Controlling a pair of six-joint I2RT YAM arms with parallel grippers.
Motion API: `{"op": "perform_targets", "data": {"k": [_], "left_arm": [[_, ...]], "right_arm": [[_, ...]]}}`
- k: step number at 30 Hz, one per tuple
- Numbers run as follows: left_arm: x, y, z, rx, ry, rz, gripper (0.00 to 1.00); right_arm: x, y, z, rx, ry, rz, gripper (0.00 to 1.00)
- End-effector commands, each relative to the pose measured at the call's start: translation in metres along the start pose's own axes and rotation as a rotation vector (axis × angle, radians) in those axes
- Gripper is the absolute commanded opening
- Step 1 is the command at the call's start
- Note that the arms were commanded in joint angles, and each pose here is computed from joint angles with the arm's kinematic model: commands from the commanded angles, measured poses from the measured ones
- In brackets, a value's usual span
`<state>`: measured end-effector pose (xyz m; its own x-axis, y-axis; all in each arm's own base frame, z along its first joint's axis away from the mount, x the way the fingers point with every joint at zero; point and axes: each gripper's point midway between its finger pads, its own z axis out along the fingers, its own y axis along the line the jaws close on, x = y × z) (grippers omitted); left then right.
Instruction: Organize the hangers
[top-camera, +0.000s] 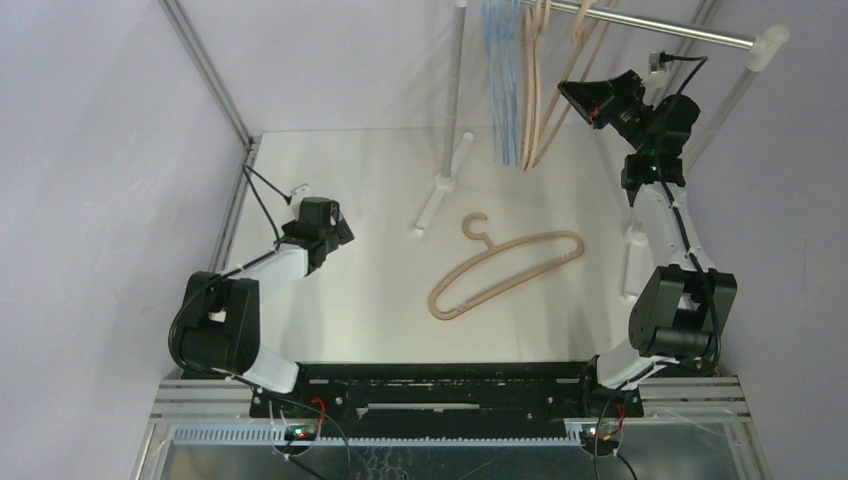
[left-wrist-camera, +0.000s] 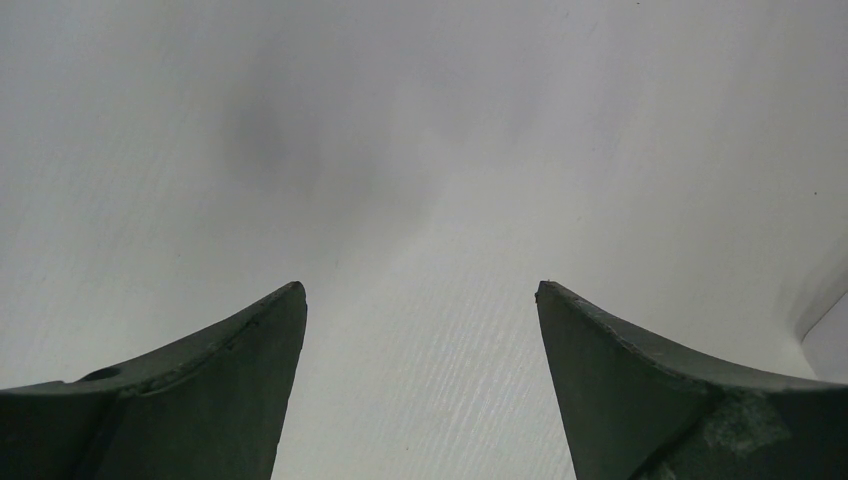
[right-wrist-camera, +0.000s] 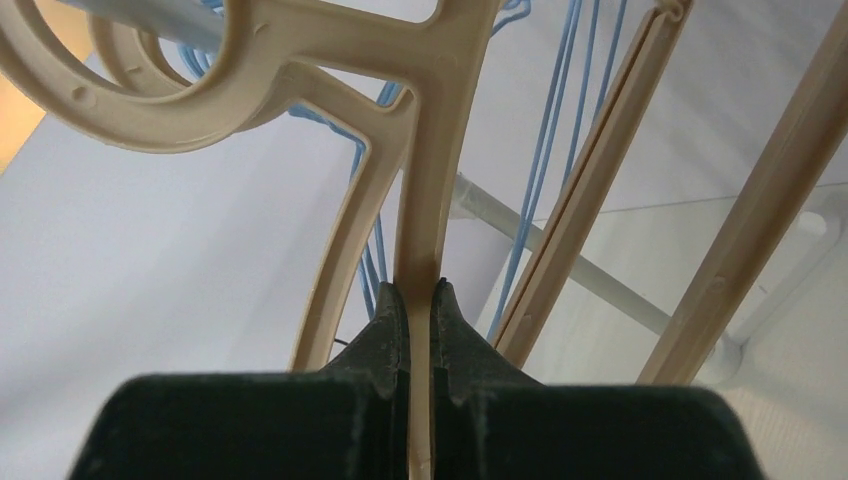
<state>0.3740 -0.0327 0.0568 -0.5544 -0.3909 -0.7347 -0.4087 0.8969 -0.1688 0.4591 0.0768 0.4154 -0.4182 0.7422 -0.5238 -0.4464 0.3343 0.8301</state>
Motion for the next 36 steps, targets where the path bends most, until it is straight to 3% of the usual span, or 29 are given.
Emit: {"op": "perform_targets", "data": {"k": [1,7,9,17,29,36], "left_arm": [[-0.016,-0.007,-0.001,0.004,-0.043,0.011,0.9],[-0.015,-0.007,-0.001,0.003,-0.043,0.01,0.9],[-0.016,-0.007,-0.002,0.005,-0.044,0.009,0.9],[-0.016,-0.008,-0.002,0.001,-0.046,0.014,0.9],[-0.016,-0.007,-0.002,-0.001,-0.05,0.015,0.9],[-0.017,-0.009,-0.001,0.0,-0.05,0.023,0.91]], "right_arm": [[0.02,-0.007,0.012,0.056,0.056,-0.036,0.03],[0.036,-0.016,0.015,0.092,0.102,-0.031,0.04],[0.041,-0.019,0.014,0.108,0.114,-0.031,0.1],[0.036,-0.01,-0.014,0.184,0.043,-0.13,0.54],[0.047,0.028,-0.081,0.31,-0.05,-0.362,0.66],[0.095,0.04,-0.107,0.391,0.033,-0.556,0.7]]}}
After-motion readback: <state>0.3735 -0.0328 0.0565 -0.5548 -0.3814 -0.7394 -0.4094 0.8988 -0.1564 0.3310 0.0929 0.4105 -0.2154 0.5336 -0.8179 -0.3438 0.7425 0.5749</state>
